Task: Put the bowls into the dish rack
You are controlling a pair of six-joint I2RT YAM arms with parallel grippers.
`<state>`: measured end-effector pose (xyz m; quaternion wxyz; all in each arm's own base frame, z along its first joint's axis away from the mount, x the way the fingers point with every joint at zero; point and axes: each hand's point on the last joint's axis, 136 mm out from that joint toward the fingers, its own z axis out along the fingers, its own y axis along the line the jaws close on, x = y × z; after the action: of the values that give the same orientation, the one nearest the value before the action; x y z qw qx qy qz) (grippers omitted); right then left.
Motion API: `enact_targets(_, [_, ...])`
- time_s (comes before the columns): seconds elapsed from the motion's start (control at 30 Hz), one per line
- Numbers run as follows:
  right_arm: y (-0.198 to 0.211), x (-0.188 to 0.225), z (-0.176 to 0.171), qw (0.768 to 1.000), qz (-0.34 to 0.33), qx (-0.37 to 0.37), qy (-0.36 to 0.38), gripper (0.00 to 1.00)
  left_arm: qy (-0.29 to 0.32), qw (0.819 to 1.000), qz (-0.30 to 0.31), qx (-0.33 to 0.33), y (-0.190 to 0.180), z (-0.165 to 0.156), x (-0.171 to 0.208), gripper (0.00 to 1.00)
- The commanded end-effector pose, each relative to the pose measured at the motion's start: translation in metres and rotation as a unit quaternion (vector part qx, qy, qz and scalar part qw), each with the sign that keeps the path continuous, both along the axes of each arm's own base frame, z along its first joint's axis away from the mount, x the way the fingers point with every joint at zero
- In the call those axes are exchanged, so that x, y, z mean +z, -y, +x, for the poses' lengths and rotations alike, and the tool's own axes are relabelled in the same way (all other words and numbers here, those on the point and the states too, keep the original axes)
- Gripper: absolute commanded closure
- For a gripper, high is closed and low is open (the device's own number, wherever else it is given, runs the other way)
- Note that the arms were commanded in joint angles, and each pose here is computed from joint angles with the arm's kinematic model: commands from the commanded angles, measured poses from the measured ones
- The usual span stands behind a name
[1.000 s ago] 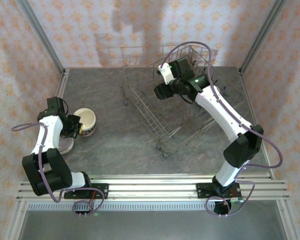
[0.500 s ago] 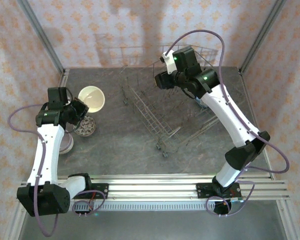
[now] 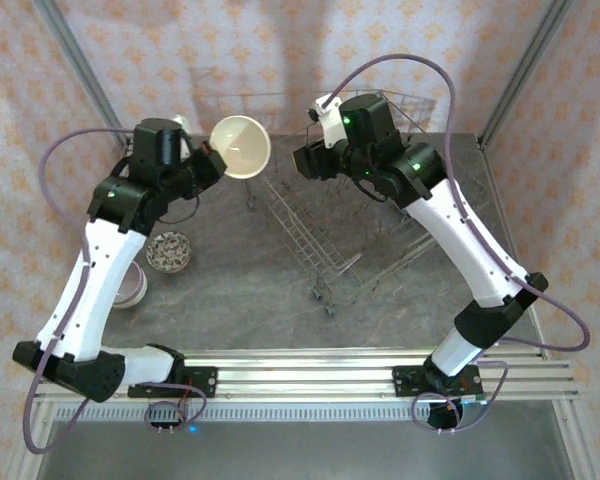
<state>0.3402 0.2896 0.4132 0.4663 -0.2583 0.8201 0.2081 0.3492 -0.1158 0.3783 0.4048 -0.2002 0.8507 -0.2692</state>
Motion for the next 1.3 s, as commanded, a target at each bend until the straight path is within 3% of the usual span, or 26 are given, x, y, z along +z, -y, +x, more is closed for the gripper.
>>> enact_targets(0.0, [0.007,0.047,-0.013,0.998,0.057,-0.007,0.040,0.47,0.054,0.998,0.046,0.005,0.011,0.010,0.027,1.00])
enact_targets(0.27, [0.007,0.044,-0.013,0.997,0.060,-0.005,0.043,0.47,0.063,0.991,0.112,-0.028,0.050,0.011,0.041,1.00])
enact_targets(0.53, [0.024,0.027,0.017,0.994,0.034,-0.098,0.045,0.54,0.064,0.986,0.146,-0.037,0.065,0.007,0.042,1.00])
enact_targets(0.93, [0.025,0.011,0.025,0.992,0.015,-0.119,0.034,0.68,0.060,0.978,0.197,-0.029,0.084,0.009,0.040,1.00])
enact_targets(1.27, [0.029,-0.005,0.027,0.992,-0.022,-0.122,0.029,0.89,0.053,0.980,0.191,-0.034,0.093,0.013,0.039,1.00])
